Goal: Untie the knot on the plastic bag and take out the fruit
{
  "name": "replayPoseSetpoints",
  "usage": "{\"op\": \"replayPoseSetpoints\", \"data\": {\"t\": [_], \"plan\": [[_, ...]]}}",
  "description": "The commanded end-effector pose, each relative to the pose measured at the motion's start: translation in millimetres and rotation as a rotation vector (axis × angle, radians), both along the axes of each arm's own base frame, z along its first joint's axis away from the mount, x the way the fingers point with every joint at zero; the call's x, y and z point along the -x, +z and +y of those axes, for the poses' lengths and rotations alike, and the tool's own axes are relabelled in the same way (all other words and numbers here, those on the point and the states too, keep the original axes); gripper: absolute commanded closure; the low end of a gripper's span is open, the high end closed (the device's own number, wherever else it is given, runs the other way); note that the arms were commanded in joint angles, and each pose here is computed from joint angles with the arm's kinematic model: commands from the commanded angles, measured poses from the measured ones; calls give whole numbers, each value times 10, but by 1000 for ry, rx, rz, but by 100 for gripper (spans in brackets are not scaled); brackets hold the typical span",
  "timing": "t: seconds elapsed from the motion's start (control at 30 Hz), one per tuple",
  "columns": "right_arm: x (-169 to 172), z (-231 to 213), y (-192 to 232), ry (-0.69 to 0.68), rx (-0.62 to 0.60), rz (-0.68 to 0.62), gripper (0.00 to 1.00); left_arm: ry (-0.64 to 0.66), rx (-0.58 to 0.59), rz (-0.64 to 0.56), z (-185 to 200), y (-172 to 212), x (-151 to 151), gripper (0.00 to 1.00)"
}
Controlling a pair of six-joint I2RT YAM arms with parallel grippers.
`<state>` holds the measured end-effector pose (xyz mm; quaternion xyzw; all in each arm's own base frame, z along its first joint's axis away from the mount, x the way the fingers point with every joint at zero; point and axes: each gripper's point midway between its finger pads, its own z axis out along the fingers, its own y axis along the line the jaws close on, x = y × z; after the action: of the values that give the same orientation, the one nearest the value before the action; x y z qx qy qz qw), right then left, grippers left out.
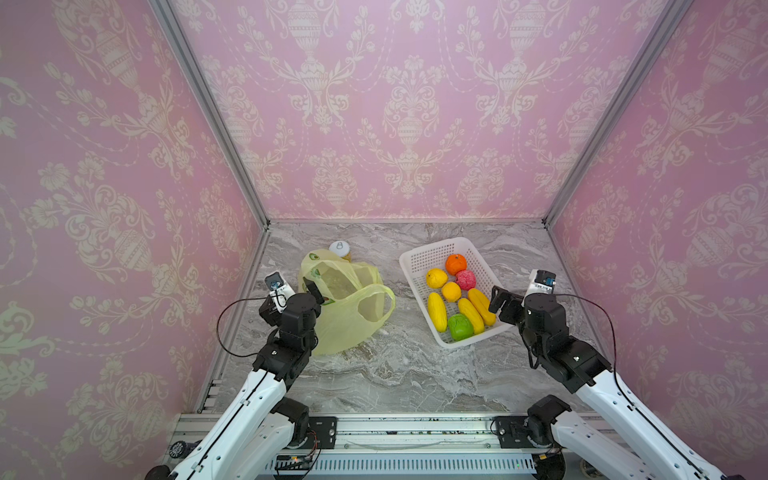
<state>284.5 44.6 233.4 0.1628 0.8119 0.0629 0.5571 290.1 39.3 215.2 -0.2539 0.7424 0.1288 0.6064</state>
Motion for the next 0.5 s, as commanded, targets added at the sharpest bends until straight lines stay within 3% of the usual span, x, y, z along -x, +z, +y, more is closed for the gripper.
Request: {"op": "replayPoseSetpoints", "data": {"t": [0.0,0.07,0.13,0.2,0.27,0.4,0.47], "plan": [[-218,-246,403,-124,139,-167,0,249,-114,-52,455,-223,118,1],[-314,-476,342,-207,256,-119,0,280,-40,-13,589,-536,110,1],[-385,-699,152,-255,348,-44,0,275,0,19,637,-611,73,1],[-352,-953,-100,-353,329,0,0,276,-9,1,660,-591,63,1],[-351,-1010,-321,-354,310,-9,0,256,-26,-17,659,-555,46,1],[-283,-1255,-562,-483,340,-29,0,-152,-44,-76,92,-225,-360,2],[-289,-1338,-633,-521,356,-11,0,-214,-29,-70,-23,-150,-435,4]]}}
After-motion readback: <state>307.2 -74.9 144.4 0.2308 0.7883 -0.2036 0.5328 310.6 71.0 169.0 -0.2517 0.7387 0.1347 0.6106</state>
